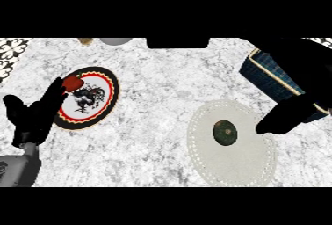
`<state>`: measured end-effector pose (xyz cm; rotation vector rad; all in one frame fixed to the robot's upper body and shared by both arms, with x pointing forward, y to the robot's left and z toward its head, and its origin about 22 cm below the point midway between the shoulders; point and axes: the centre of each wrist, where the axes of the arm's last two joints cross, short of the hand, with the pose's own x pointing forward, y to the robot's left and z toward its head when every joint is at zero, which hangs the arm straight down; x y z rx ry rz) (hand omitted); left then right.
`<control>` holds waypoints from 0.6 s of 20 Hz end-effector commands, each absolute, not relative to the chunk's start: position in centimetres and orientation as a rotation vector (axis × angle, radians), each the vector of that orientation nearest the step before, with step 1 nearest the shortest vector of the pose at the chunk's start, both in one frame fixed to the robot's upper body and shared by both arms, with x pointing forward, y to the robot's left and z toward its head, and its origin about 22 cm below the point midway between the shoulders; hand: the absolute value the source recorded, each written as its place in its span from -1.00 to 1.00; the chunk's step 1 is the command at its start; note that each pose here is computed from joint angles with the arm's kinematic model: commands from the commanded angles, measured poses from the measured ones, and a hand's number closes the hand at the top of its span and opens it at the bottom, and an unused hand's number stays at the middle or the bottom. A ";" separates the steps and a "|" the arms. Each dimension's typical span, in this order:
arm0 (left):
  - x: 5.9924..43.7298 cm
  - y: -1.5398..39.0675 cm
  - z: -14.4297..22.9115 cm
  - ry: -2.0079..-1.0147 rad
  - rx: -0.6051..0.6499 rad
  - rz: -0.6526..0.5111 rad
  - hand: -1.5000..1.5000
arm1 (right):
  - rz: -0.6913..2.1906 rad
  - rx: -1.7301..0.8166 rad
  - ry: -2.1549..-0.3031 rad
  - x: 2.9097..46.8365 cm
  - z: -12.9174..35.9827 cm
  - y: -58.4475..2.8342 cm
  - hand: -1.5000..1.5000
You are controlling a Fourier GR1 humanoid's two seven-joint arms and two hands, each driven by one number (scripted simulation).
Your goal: Pick the squash from the placemat and place it in the basket
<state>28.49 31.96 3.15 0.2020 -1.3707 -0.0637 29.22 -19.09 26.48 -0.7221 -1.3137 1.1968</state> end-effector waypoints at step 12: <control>29.3 31.5 3.7 -1.368 0.206 -0.067 0.00 | 1.065 -0.531 -1.407 23.5 25.2 -27.2 -1.00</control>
